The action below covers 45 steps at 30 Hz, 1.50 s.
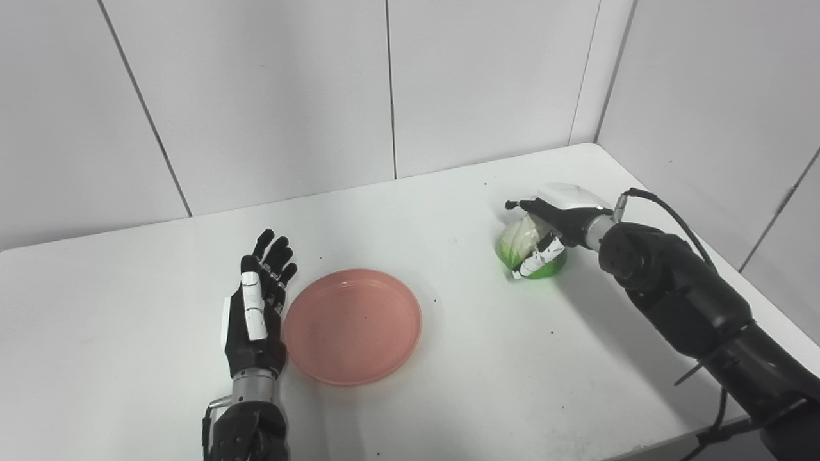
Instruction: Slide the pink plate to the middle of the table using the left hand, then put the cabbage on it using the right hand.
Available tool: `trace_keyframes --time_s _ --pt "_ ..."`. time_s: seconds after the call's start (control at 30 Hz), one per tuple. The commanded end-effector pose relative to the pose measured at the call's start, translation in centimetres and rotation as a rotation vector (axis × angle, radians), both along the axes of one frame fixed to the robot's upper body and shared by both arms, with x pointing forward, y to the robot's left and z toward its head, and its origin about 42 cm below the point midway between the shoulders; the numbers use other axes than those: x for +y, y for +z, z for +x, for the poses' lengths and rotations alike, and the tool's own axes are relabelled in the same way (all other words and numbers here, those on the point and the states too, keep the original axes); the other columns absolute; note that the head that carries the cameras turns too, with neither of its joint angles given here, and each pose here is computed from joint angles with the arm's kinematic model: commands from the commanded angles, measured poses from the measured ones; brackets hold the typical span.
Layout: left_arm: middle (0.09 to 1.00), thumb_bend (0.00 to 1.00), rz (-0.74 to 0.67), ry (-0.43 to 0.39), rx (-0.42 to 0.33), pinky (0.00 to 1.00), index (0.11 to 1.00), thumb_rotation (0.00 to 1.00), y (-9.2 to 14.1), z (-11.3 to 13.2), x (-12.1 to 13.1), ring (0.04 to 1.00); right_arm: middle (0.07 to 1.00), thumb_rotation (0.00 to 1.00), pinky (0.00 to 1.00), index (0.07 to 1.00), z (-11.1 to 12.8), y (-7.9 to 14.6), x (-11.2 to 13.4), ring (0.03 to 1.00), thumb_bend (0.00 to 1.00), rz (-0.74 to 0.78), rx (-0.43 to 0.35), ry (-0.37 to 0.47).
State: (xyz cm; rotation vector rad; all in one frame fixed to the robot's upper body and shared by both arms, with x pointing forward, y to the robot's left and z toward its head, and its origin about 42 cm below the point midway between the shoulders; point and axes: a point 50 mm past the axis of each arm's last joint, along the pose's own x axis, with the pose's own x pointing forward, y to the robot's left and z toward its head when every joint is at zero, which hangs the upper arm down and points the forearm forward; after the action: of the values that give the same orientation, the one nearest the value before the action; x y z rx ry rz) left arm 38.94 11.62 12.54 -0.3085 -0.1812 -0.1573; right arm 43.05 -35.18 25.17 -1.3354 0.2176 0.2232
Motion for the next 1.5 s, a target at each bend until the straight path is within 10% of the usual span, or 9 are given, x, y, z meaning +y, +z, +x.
trace_keyframes --time_s 0.0,0.33,0.4,0.5,0.9,1.47 --pt "0.871 0.69 0.013 -0.007 0.007 0.9 0.847 0.96 -0.4 -0.5 0.3 0.895 0.884 0.18 0.64 0.845 0.7 1.8 -0.3 0.837 0.99 -0.039 -0.034 0.026" --pt "0.881 0.69 0.001 -0.01 0.011 0.9 0.858 0.94 -0.2 -0.6 0.4 0.905 0.817 0.0 0.49 0.767 0.6 0.7 -0.6 0.609 0.86 -0.091 -0.017 0.026" --pt "0.878 0.68 0.002 -0.013 0.003 0.9 0.853 0.94 -0.3 -0.5 0.4 0.903 0.737 0.0 0.46 0.692 0.6 0.8 -0.7 0.501 0.61 -0.103 -0.043 0.039" --pt "0.876 0.67 -0.003 -0.008 -0.001 0.89 0.85 0.94 -0.4 -0.4 0.4 0.899 0.59 0.0 0.42 0.521 0.5 0.9 -0.6 0.442 0.52 -0.097 -0.086 0.05" --pt "0.878 0.69 0.001 -0.007 0.015 0.91 0.853 0.95 -0.1 -0.6 0.3 0.9 0.515 0.0 0.34 0.469 0.3 1.4 0.1 0.447 0.52 -0.133 -0.324 0.07" --pt "0.879 0.68 -0.012 -0.011 0.016 0.89 0.858 0.94 -0.3 -0.5 0.3 0.898 0.518 0.0 0.37 0.463 -0.8 5.5 3.4 0.45 0.52 0.06 -0.467 0.114"
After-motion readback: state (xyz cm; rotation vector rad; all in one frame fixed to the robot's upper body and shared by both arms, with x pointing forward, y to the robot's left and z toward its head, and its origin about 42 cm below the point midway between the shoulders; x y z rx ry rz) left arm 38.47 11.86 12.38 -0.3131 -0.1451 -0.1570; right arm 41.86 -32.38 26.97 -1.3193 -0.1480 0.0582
